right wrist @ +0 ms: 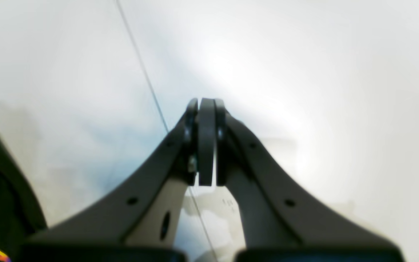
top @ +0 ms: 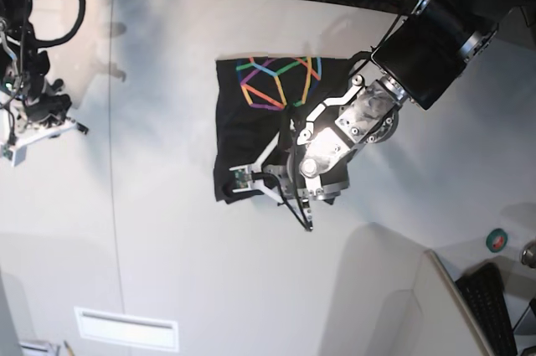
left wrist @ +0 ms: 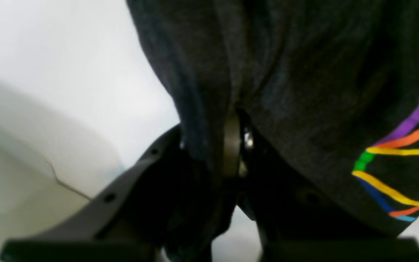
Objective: Layout the t-shirt on the table in an organized manner, then fold the t-shirt properly
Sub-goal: 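Press and square the folded shirt flat with the left gripper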
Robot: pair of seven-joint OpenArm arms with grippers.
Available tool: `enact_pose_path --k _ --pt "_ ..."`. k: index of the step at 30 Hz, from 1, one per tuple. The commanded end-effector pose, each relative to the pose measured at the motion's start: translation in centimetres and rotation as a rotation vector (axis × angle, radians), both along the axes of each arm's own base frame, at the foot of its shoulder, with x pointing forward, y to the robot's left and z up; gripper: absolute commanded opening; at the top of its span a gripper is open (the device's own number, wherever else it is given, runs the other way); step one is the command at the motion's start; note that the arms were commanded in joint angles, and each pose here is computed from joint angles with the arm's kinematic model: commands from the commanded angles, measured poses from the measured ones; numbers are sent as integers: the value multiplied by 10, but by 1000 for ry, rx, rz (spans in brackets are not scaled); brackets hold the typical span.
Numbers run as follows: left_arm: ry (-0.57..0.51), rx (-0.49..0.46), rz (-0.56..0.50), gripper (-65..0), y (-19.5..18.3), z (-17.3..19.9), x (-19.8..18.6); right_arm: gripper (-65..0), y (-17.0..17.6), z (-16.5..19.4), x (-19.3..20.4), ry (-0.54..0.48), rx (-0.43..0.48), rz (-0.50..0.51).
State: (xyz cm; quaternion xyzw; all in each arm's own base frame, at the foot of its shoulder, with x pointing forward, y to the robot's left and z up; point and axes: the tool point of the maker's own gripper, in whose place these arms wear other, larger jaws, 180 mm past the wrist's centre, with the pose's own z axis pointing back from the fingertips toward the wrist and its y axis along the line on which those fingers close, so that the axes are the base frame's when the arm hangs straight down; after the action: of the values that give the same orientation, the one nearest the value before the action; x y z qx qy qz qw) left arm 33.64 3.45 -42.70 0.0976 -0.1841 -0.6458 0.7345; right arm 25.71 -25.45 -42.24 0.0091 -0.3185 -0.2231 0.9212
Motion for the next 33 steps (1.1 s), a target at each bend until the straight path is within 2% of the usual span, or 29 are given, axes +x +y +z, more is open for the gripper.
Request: enact_pose_path --k 1,4,8,16,20,33 --pt "-48 -21 -30 -650 -9 14 12 -650 -9 12 10 -42 -33 3" --pt "-45 -85 -108 -650 -31 11 3 -650 -11 7 8 -28 -33 -5" --pt "-34 -100 -114 -650 -34 7 -1 -650 -12 5 6 -22 -34 -5" --pt "-23 -104 -110 -650 -34 5 -4 -650 -17 -4 1 4 -39 -21" --pt "-8 -60 -92 -650 -24 -2 -9 -650 -17 -4 1 5 -39 -21" --pt "11 -47 -95 -650 -20 -9 -17 -650 -15 -5 -1 10 -33 -22"
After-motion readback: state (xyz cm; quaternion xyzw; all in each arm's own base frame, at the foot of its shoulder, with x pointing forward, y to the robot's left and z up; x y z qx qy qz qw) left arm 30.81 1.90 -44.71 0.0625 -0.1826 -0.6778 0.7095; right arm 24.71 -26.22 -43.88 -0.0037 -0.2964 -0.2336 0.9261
